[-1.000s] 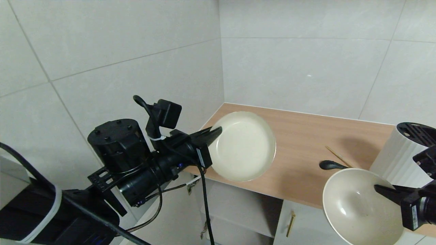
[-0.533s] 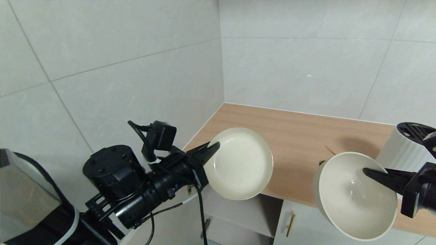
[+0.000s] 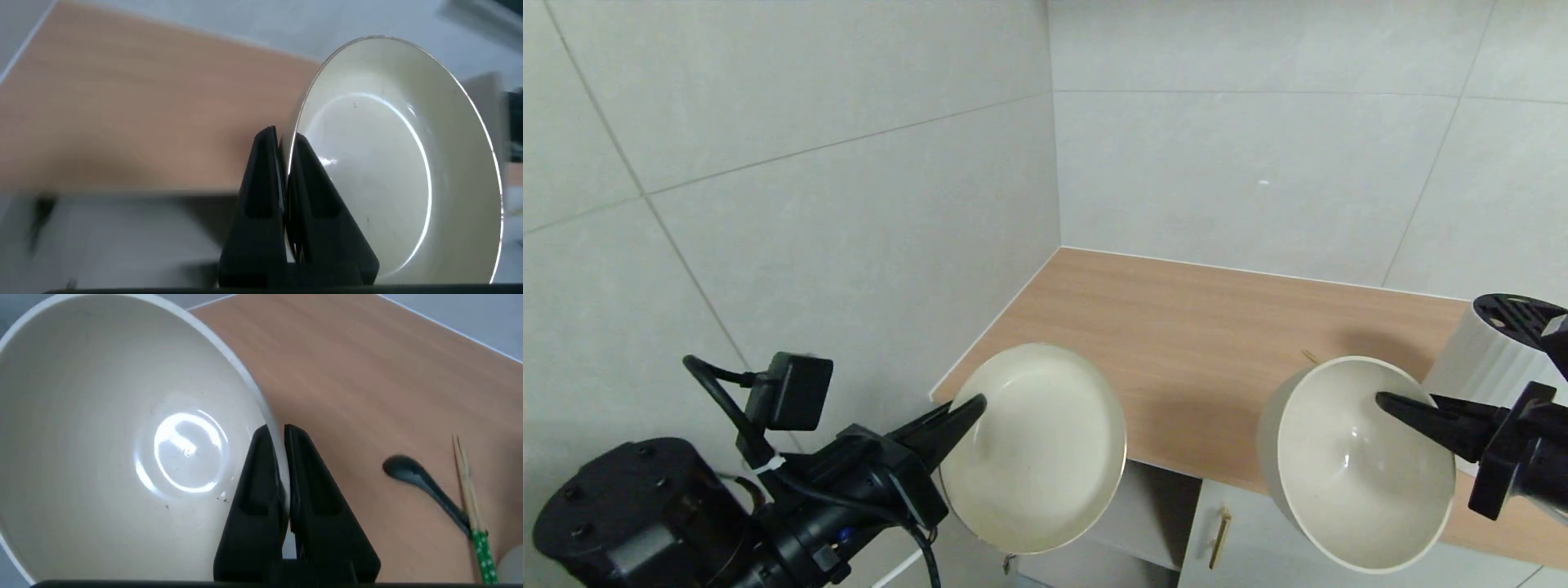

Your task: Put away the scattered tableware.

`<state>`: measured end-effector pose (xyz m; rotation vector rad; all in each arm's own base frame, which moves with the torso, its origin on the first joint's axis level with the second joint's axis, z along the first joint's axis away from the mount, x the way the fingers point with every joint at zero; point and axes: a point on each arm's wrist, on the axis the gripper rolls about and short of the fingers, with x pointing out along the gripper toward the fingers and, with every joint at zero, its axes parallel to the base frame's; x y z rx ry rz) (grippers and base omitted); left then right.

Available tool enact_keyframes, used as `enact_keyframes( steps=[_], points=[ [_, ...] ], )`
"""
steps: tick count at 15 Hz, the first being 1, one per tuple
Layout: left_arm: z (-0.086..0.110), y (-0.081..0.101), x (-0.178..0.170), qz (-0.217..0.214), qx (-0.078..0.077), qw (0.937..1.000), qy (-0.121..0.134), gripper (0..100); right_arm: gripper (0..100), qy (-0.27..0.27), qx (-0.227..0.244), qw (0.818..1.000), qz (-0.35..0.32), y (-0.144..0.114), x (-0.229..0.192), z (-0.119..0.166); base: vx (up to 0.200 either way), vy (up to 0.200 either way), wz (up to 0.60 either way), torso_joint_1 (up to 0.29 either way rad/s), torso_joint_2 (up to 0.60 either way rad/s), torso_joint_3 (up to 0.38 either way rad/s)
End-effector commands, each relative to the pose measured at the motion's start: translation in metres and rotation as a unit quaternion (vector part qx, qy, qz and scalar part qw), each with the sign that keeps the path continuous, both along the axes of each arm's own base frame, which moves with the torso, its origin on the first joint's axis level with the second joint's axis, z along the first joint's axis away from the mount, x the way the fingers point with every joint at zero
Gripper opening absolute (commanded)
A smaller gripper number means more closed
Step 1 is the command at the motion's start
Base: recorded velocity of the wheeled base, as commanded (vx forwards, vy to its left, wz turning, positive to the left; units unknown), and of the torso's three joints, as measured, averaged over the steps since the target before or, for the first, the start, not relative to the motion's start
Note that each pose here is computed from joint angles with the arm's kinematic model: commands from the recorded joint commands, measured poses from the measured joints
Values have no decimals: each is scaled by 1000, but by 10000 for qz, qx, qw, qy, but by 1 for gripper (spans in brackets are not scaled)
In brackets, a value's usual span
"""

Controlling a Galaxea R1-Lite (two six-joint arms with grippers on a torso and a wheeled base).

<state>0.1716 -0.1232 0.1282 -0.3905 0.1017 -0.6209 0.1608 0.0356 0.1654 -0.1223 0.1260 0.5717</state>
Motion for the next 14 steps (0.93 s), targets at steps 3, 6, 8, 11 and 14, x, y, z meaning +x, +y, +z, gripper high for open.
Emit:
enact_keyframes(
  steps=[3, 6, 8, 11, 14],
  points=[
    [-7, -2, 3, 72, 255, 9996, 8, 0, 0, -325, -159, 9993, -111, -1, -2, -19, 0, 0, 0, 0, 0, 0],
    [-16, -16, 28, 723, 1175, 9895, -438, 0, 0, -586, -578, 9963, -248, 3, 20, -27, 0, 0, 0, 0, 0, 0],
    [-20, -18, 31, 787, 1380, 9862, -473, 0, 0, -731, -533, 9958, -144, 7, 23, -28, 0, 0, 0, 0, 0, 0],
    [-20, -23, 37, 777, 1395, 9857, -537, 0, 0, -854, -395, 9954, 157, 20, 24, -44, 0, 0, 0, 0, 0, 0],
    [-16, -29, 32, 644, 1344, 9869, -619, 0, 0, -863, -130, 9956, 347, 28, 23, -46, 0, 0, 0, 0, 0, 0]
  ],
)
